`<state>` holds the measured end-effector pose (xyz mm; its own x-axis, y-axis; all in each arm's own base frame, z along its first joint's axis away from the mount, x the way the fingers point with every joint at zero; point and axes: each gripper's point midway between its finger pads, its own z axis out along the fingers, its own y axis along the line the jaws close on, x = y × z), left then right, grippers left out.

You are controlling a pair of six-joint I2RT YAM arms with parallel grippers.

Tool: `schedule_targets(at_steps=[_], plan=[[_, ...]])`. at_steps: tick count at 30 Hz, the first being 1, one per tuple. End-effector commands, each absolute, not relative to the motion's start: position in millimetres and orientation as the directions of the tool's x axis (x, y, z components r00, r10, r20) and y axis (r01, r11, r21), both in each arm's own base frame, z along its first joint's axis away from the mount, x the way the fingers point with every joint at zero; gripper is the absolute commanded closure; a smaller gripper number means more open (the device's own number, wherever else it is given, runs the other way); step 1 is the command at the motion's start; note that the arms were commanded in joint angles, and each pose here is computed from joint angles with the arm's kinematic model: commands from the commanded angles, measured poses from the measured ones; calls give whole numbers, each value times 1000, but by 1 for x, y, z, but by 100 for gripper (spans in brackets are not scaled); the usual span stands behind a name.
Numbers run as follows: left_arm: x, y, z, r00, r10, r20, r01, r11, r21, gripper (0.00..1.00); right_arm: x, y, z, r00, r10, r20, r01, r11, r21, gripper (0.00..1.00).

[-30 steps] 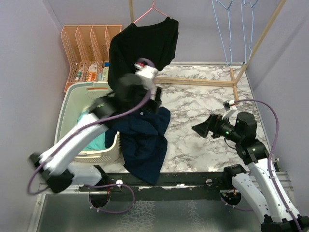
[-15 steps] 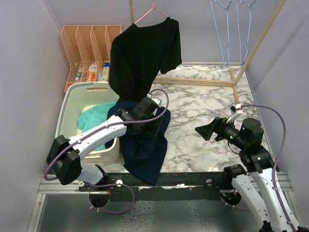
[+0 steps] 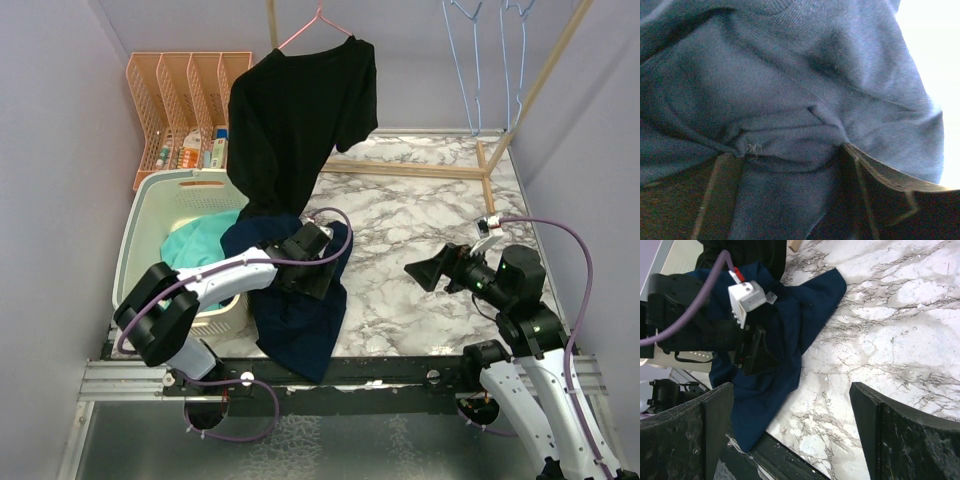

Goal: Remove the t-shirt from the hanger

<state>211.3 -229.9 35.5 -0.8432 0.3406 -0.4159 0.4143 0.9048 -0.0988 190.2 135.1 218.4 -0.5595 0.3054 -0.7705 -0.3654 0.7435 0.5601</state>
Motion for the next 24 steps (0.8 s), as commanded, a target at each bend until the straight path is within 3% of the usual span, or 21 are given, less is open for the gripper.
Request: schedule_targets(at_steps=[1, 3, 4, 5, 8, 15, 22, 24], plan=[[190, -242, 7, -853, 387, -349, 462, 872, -161, 36, 192, 130, 216, -546, 312, -777, -346, 761, 549, 0], [190, -249, 10, -850, 389, -355, 473, 860, -189, 71, 192, 129, 216, -546, 314, -777, -343, 762, 549, 0], [194, -250, 16, -843, 391, -369, 479, 859, -182, 96, 192, 130, 216, -546, 313, -777, -344, 762, 549, 0], [198, -250, 25, -838, 389, -384, 477, 863, -168, 100, 192, 130, 217, -546, 313, -777, -344, 762, 549, 0], [218, -252, 79, -790, 367, -491, 484, 865, -132, 100, 192, 130, 216, -548, 312, -776, -343, 762, 549, 0], [267, -230, 300, -530, 135, -837, 408, 906, -111, 100, 193, 129, 216, -544, 318, -776, -339, 763, 550, 0], [249, -194, 454, -278, -113, -954, 405, 887, -223, 100, 194, 130, 216, -547, 316, -775, -341, 762, 551, 0], [248, -165, 483, -192, -160, -968, 328, 919, -217, 100, 194, 130, 216, -548, 315, -775, -342, 761, 551, 0]])
